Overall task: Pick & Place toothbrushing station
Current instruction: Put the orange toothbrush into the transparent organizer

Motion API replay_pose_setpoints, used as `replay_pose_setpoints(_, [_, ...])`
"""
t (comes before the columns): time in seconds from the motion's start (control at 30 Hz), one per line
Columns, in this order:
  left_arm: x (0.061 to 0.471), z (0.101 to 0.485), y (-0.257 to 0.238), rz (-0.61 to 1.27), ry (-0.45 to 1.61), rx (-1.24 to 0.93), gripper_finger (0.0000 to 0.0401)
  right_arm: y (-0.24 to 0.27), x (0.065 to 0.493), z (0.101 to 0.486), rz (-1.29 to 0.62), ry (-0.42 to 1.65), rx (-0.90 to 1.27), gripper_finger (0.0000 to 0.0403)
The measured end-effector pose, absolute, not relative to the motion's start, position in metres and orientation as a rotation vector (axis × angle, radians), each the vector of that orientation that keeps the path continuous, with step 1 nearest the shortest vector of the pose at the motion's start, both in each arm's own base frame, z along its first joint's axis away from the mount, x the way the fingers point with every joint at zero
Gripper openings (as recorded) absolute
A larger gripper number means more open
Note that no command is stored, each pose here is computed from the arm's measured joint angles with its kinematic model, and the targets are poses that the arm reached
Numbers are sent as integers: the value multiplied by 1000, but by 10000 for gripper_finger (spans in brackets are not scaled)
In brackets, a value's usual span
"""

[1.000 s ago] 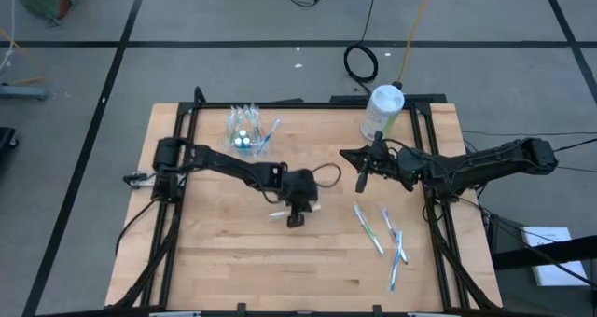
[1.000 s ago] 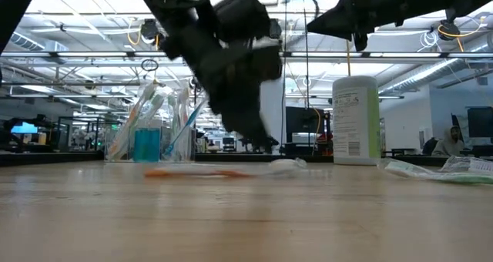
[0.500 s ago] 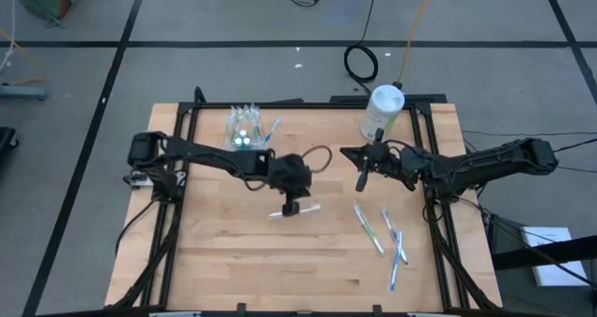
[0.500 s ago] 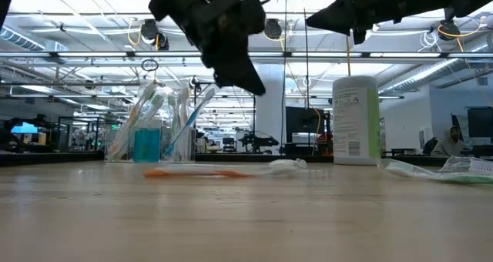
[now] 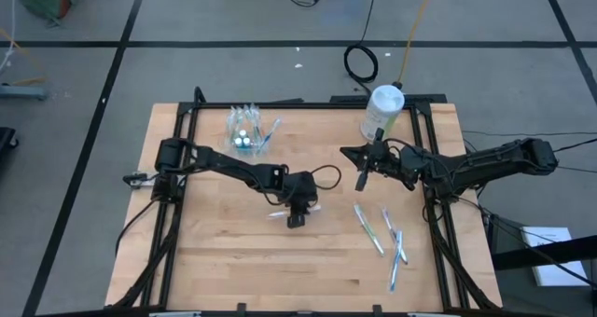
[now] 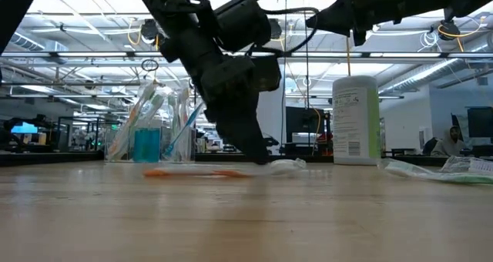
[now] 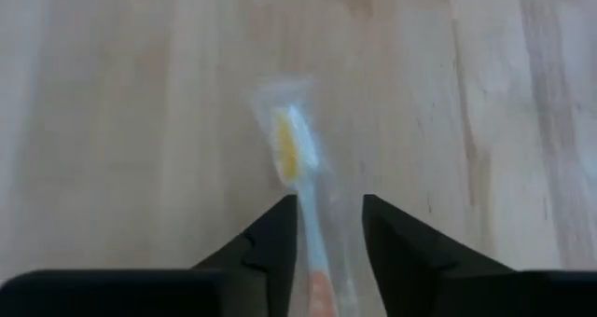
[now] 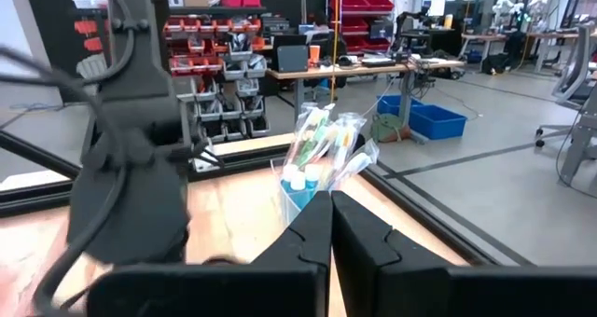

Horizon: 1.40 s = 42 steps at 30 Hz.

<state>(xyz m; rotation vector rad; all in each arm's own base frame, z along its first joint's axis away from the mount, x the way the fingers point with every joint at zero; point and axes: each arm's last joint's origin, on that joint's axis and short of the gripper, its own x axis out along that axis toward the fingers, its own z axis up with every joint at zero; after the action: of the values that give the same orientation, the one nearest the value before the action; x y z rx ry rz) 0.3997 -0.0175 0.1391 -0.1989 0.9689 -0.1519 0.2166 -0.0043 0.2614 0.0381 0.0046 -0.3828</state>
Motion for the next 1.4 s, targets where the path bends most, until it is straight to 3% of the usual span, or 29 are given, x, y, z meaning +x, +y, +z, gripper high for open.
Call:
replay_pose_setpoints(0.13, [404, 125, -21, -158, 973, -208, 150, -4, 217, 261, -381, 12, 36, 0])
replay_pose_setpoints(0.23, [405, 122, -17, -149, 976, -216, 145, -4, 217, 261, -382, 12, 36, 0])
replay_pose_setpoints(0.5, [401, 141, 0, -96, 946, -205, 13, -4, 217, 261, -382, 10, 36, 0])
replay_pose_setpoints(0.7, [385, 188, 14, -106, 889, -202, 6, -4, 217, 261, -382, 10, 36, 0])
replay_pose_setpoints(0.9, [333, 277, 30, -7, 771, -125, 4, -4, 217, 261, -382, 10, 36, 0])
replay_pose_setpoints(1.13, [247, 374, 37, 145, 430, 7, 3, -4, 217, 261, -382, 9, 36, 0])
replay_pose_setpoints(1.27, [208, 373, 40, 309, 302, 47, 4, -4, 217, 261, -382, 9, 36, 0])
replay_pose_setpoints(1.4, [190, 330, 45, 430, 125, 61, 3, -4, 217, 261, -382, 9, 36, 0])
